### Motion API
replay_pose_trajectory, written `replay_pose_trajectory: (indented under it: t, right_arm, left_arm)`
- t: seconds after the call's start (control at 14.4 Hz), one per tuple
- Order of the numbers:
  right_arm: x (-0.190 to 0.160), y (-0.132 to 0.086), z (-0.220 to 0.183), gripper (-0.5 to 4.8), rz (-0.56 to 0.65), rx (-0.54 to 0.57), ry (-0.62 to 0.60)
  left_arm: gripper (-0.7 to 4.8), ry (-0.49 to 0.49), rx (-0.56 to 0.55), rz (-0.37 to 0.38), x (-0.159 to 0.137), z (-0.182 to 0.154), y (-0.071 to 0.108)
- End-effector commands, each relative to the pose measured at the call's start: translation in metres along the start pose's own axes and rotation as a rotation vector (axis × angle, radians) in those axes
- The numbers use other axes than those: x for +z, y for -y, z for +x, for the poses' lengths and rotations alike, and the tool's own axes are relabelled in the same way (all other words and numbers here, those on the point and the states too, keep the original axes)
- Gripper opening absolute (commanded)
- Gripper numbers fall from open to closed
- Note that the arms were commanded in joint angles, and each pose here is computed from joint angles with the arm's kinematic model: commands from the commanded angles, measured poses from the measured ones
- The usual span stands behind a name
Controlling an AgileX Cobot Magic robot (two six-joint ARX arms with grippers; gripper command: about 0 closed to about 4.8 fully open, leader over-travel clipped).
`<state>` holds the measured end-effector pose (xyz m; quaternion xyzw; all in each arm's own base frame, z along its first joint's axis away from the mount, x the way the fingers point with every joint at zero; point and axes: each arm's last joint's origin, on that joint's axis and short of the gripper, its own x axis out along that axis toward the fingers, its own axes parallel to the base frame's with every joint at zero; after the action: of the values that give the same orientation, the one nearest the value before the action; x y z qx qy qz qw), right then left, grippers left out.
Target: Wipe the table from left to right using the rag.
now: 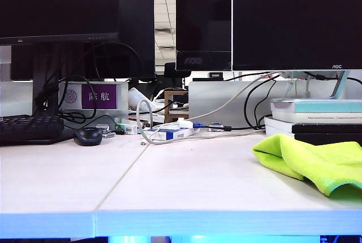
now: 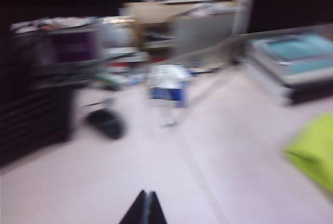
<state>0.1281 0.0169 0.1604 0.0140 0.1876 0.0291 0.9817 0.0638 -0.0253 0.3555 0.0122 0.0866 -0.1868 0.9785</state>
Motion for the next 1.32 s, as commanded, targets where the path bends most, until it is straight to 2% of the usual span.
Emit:
replay_pose_trajectory:
  t: [0.07,0.14,0.21,0.35,0.42,0.49,0.56,0.77,0.98,1.11,1.18,1.32]
  right_arm:
    - [0.002,0.000,0.000,0.13,0.005,0.001,0.014]
    - [0.002,0.000,0.000,0.13,0.005,0.001,0.015]
    - [0.002,0.000,0.000,0.13,0.005,0.001,0.014]
    - [0.002,0.000,0.000,0.13,0.005,0.001,0.016]
    - [0.002,0.000,0.000,0.13,0.005,0.001,0.015]
    - [0.002,0.000,0.000,0.13,0.005,0.001,0.015]
    - [0.002,0.000,0.000,0.13,0.005,0.002,0.016]
    - [0.002,0.000,0.000,0.13,0.005,0.001,0.015]
    - [0.002,0.000,0.000,0.13,0.005,0.001,0.015]
    - [0.002,0.000,0.000,0.13,0.005,0.001,0.015]
    - [0.002,0.000,0.000,0.13,0.005,0.001,0.015]
    - [0.002,0.000,0.000,0.13,0.005,0.001,0.015]
  left_arm:
    - [-0.06,0.091,0.149,-0.019,-0.045,-0.018,-0.007]
    - [-0.06,0.093,0.153,-0.021,-0.053,-0.018,-0.007]
    - [-0.06,0.122,0.194,-0.026,-0.092,-0.011,-0.010]
    - [-0.06,0.125,0.205,-0.027,-0.105,0.002,-0.013]
    - [-0.06,0.176,0.203,-0.055,-0.119,0.018,-0.017]
    - [-0.06,0.178,0.203,-0.055,-0.122,0.021,-0.018]
    - [-0.06,0.174,0.204,-0.056,-0.129,0.026,-0.019]
    - [-0.06,0.129,0.207,-0.082,-0.175,0.053,-0.025]
    - [-0.06,0.094,0.222,-0.089,-0.190,0.059,-0.026]
    - [-0.06,0.058,0.286,-0.099,-0.195,0.058,-0.033]
    - [-0.06,0.017,0.354,-0.026,-0.198,0.055,-0.039]
    - [-0.06,-0.007,0.360,0.010,-0.200,0.055,-0.040]
